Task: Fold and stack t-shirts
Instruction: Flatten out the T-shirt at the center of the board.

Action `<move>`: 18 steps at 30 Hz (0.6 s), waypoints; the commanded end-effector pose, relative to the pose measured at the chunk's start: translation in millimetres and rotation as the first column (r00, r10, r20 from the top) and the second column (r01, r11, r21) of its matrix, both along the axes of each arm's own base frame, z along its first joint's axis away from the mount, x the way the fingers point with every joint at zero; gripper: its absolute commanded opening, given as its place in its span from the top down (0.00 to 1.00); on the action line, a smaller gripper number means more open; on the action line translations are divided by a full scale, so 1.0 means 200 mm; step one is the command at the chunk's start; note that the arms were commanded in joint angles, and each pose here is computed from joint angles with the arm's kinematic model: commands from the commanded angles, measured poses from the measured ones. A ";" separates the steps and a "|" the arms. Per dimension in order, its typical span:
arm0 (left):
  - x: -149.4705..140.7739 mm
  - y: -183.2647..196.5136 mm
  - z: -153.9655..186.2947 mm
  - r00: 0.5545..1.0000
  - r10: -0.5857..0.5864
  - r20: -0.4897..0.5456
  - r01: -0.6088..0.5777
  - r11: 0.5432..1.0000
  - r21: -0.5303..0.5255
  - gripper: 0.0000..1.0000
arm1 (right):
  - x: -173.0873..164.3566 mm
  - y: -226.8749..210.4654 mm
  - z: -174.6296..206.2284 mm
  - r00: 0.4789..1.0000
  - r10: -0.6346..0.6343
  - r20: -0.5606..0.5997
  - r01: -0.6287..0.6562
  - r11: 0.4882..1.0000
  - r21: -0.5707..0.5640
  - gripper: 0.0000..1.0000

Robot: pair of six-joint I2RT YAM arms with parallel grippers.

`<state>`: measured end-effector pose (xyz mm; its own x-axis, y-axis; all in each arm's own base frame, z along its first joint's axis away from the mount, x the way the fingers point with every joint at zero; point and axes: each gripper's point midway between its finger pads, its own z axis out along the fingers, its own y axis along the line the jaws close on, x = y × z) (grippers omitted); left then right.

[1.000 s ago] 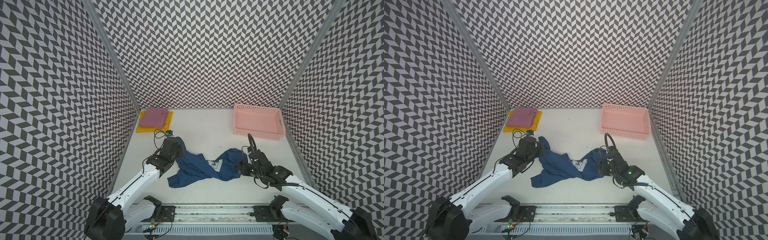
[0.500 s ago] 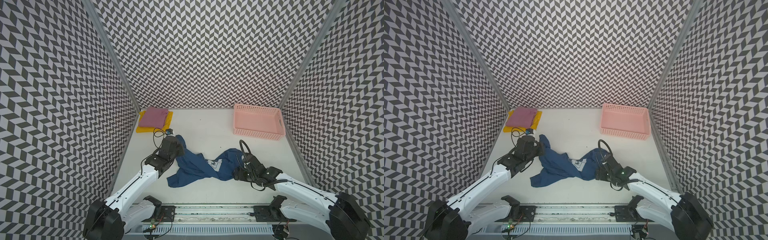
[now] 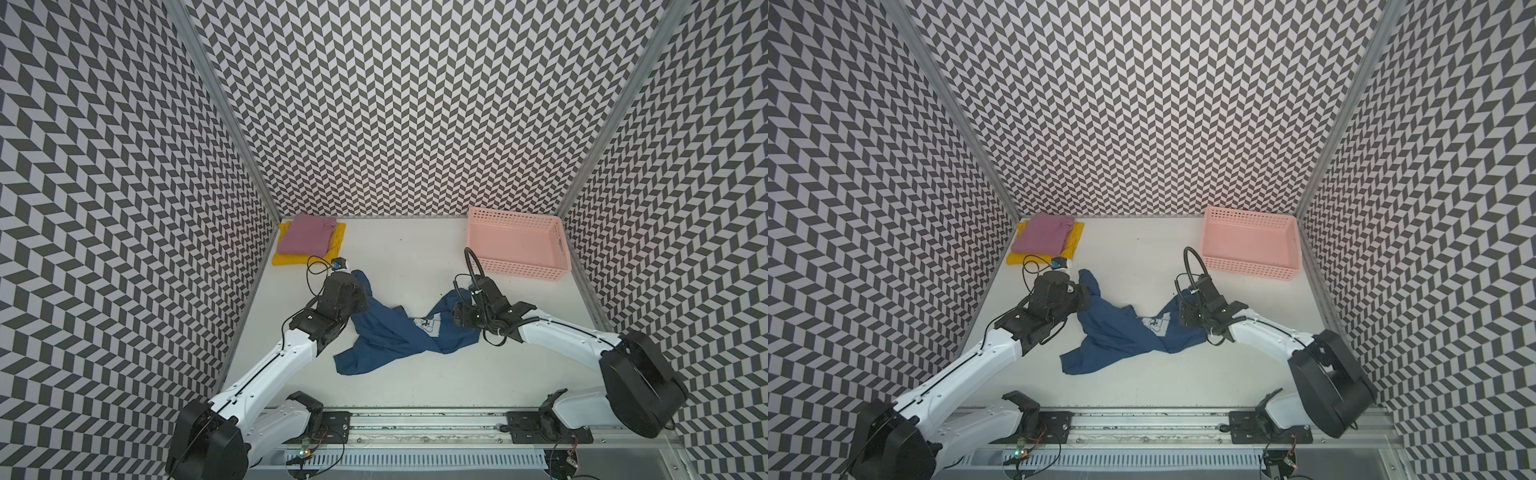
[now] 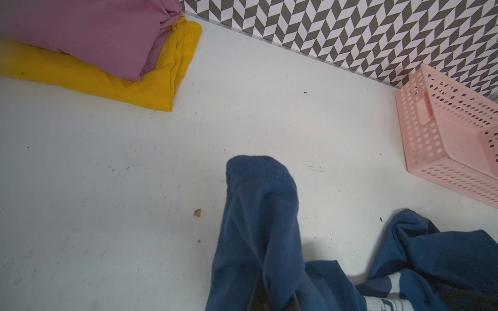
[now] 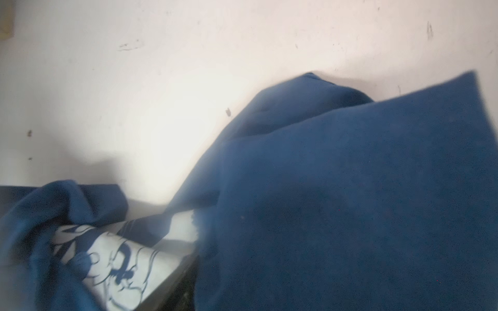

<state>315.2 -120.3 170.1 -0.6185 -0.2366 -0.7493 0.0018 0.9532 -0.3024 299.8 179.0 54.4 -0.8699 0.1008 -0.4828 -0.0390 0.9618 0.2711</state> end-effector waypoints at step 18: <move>0.01 -0.02 0.07 0.999 -0.021 0.031 0.021 1.000 -0.004 1.00 | -0.01 -0.15 0.46 0.969 -0.035 0.246 0.032 0.999 0.012 0.14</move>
